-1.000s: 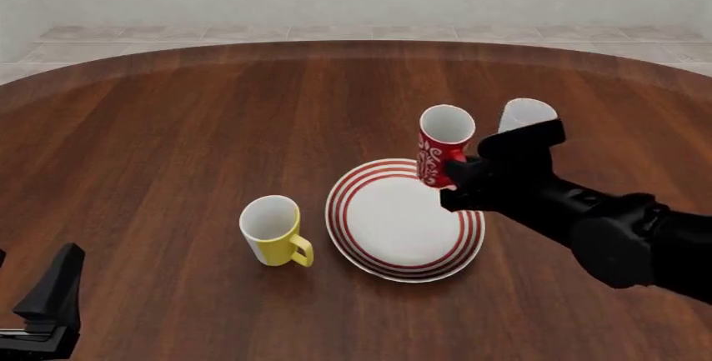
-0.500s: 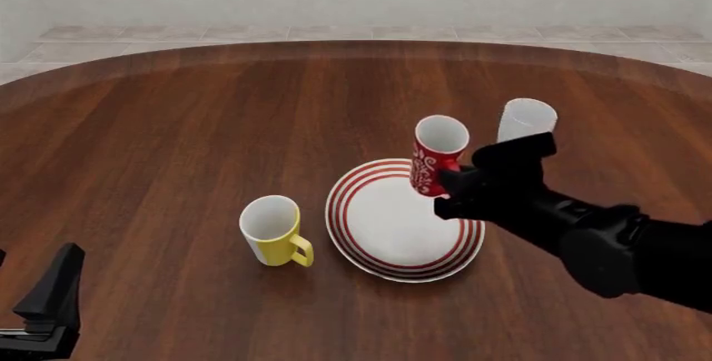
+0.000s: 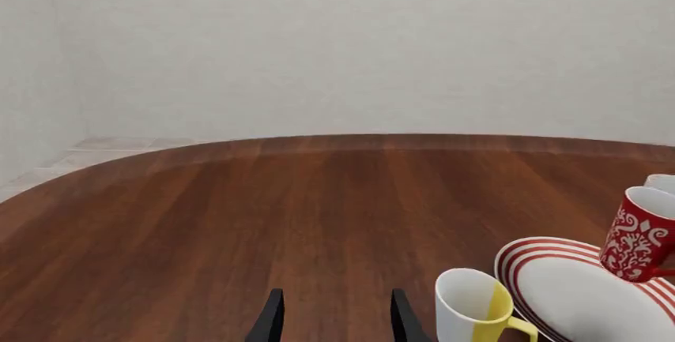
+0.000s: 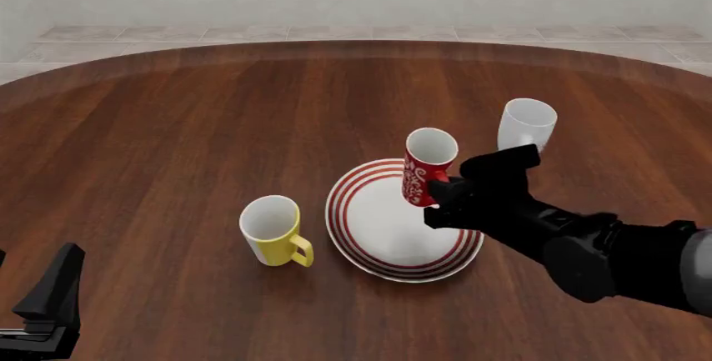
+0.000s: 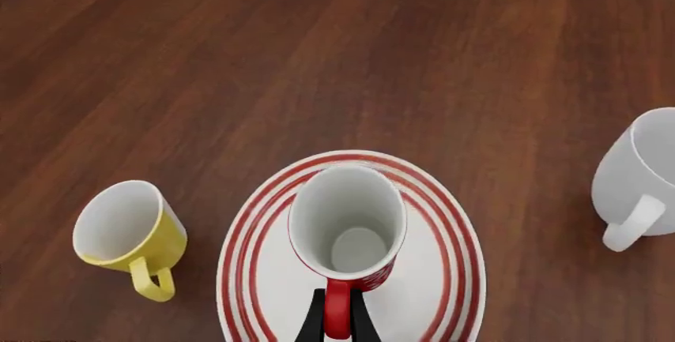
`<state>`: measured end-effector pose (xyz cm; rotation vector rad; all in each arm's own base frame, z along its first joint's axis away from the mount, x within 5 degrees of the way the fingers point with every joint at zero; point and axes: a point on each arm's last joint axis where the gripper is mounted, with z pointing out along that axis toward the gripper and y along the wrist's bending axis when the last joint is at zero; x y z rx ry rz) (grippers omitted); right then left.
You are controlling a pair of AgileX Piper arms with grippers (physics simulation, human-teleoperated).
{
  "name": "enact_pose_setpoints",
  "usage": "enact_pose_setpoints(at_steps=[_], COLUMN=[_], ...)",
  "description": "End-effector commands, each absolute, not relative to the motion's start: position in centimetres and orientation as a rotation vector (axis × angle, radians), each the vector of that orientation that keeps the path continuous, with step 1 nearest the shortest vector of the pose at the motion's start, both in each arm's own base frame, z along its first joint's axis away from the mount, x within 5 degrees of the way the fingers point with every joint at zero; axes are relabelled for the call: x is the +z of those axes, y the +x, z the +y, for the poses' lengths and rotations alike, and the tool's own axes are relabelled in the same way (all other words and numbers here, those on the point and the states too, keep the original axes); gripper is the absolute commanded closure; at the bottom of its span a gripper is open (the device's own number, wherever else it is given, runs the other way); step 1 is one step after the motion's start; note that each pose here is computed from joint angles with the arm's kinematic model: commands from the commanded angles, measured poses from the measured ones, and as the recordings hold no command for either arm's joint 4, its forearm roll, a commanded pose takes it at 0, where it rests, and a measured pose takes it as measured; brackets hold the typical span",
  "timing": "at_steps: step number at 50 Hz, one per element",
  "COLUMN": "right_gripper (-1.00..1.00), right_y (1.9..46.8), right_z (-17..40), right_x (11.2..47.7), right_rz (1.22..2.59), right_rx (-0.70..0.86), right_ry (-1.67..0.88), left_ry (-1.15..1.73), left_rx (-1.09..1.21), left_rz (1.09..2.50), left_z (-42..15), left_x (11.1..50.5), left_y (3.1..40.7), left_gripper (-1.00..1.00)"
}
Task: Pick up the red mug and put it on the plate
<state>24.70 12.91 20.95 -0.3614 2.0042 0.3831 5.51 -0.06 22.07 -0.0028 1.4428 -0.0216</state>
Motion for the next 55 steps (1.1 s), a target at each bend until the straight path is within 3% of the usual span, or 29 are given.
enact_pose_setpoints(at_steps=[1, 55], right_gripper=[1.0, 1.0], right_y=[25.0, 26.0], right_z=[13.4, 13.8], right_x=[20.2, 17.4], right_rz=[2.013, 2.049], right_rx=[0.395, 0.381], right_ry=[-0.362, -0.37], left_ry=[-0.002, -0.005], left_rx=[-0.022, -0.031], left_rz=[1.443, 1.438], left_z=[-0.1, -0.1], left_x=[22.3, 22.2], left_y=[5.5, 5.5], left_gripper=[-1.0, -1.0])
